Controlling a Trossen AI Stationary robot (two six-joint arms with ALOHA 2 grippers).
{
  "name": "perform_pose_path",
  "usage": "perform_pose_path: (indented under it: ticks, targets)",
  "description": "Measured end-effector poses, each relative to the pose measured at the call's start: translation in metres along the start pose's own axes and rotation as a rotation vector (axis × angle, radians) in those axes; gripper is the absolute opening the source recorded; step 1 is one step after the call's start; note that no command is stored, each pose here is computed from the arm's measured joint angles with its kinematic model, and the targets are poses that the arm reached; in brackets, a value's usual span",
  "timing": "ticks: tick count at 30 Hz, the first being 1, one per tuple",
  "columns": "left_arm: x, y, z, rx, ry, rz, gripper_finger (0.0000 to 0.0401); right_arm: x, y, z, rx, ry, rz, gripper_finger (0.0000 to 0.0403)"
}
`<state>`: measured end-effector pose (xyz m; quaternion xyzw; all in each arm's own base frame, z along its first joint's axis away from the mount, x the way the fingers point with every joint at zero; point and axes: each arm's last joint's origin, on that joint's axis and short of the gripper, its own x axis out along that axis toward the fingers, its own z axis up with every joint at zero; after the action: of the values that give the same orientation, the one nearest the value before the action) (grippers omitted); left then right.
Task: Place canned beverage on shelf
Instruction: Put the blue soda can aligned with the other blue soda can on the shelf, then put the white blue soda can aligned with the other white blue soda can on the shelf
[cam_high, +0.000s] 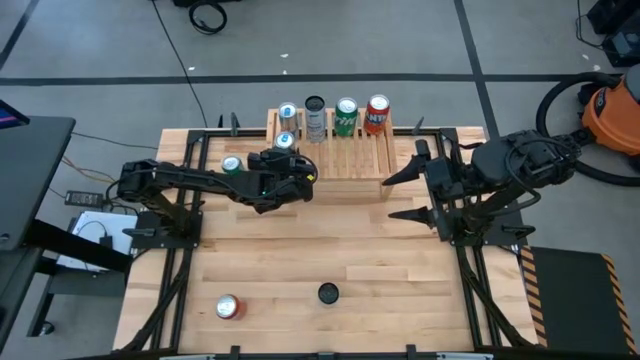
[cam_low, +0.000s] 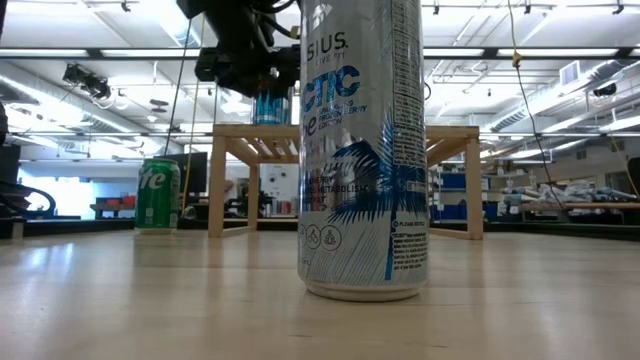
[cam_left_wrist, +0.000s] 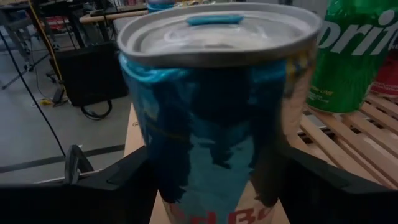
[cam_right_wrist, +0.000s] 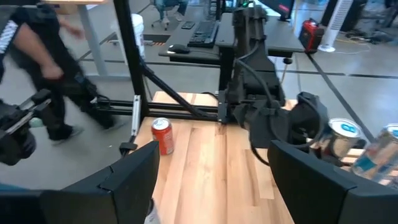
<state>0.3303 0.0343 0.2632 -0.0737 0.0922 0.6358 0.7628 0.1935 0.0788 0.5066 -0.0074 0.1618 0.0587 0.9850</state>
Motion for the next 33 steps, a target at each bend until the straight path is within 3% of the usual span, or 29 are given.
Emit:
perform_pose_path:
  ticks: [7, 17, 33]
  targets:
    - [-0.001, -0.001, 0.004, -0.012, -0.015, -0.006, 0.0281, 0.000, 0.001, 0.000, -0.003, 0.004, 0.030, 0.0307]
    - [-0.011, -0.006, 0.035, 0.008, -0.095, -0.072, 0.0282, 0.000, 0.001, -0.001, -0.002, 0.010, 0.029, 0.0307]
    - [-0.037, 0.033, 0.093, -0.027, -0.180, -0.077, 0.0282, 0.000, 0.001, -0.001, -0.006, 0.012, 0.029, 0.0307]
